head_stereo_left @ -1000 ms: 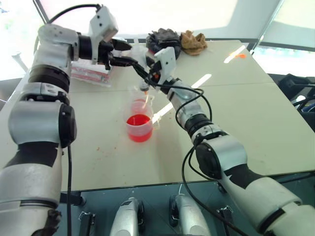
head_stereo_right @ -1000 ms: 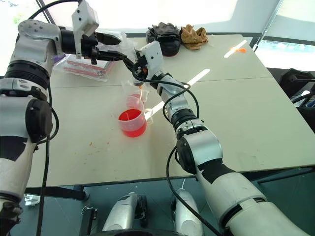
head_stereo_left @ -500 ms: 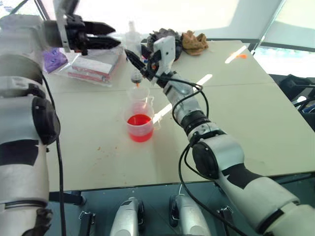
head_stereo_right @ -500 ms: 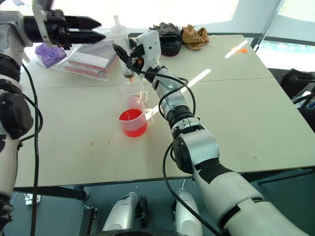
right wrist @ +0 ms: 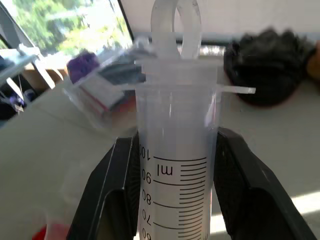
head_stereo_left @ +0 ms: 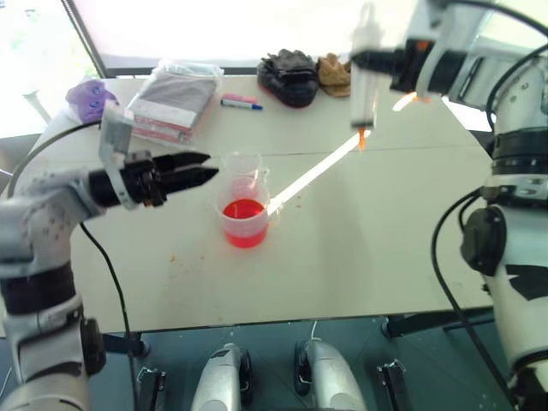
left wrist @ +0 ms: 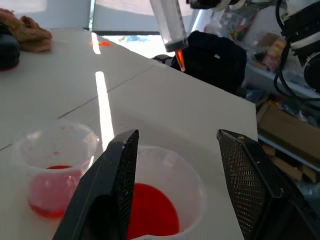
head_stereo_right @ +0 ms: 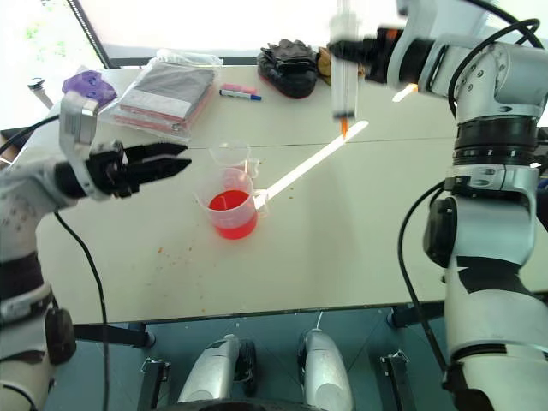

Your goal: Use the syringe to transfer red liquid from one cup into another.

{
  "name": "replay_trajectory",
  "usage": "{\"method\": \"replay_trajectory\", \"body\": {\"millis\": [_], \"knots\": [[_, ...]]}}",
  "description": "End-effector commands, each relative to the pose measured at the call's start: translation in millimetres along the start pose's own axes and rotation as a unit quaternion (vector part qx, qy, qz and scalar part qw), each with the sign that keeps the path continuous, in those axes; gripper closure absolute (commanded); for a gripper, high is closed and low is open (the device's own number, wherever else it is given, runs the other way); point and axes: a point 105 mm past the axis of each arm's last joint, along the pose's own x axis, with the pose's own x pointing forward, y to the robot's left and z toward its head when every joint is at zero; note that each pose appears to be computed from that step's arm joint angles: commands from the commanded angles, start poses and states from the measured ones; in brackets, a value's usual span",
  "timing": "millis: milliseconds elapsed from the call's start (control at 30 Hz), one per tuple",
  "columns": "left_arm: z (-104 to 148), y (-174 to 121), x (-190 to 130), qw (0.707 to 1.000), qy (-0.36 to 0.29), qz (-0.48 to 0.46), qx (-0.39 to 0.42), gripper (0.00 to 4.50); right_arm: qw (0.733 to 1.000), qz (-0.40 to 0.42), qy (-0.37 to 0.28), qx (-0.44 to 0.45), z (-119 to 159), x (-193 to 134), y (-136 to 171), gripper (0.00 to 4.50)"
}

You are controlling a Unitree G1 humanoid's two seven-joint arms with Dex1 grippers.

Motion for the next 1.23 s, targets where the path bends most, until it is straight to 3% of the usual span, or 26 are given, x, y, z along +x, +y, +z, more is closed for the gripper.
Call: {"method": "replay_trajectory", "body": {"millis": [33, 133, 333, 533, 700, 833, 1000, 1100, 1233], "knots": [[-0.4, -18.9, 1.0, 0.998, 0.006, 0.021, 0.051, 1.92, 0.992, 0.009, 0.108, 0.057, -52.3, 1.8, -5.3, 3.04], [-5.9, -21.7, 7.9, 0.998, 0.001, 0.032, 0.055, 1.92, 0.981, -0.001, 0.168, 0.093, -100.3, 9.1, -16.7, 3.04], [-11.9, -21.3, 12.3, 0.998, -0.017, 0.053, 0.034, 1.92, 0.976, -0.052, 0.19, 0.091, -145.1, 25.8, -38.1, 3.04], [-16.9, -25.7, 10.4, 0.998, -0.013, 0.06, 0.022, 1.92, 0.975, -0.064, 0.183, 0.106, -150.0, 29.5, -44.8, 0.07], [-24.5, -24.8, 9.7, 0.997, -0.004, 0.072, 0.011, 1.92, 0.978, -0.071, 0.173, 0.09, -146.0, 26.6, -49.2, 0.02], [-25.3, -20.5, 3.6, 0.996, -0.008, 0.09, 0.0, 1.92, 0.989, -0.049, 0.133, 0.048, -114.8, 11.9, -46.9, 0.02], [-30.3, -17.8, -4.0, 0.995, -0.002, 0.103, -0.014, 1.92, 0.997, 0.064, 0.042, 0.025, -61.8, -17.3, 4.4, 0.02], [-31.0, -14.7, -2.8, 0.994, 0.0, 0.106, -0.014, 1.92, 0.996, 0.081, 0.002, -0.047, -57.5, -33.5, 25.1, 0.02], [-32.4, -13.5, -5.9, 0.994, 0.007, 0.105, -0.027, 1.92, 0.987, 0.055, -0.075, -0.128, -66.9, -54.4, 26.7, 0.02]]}}
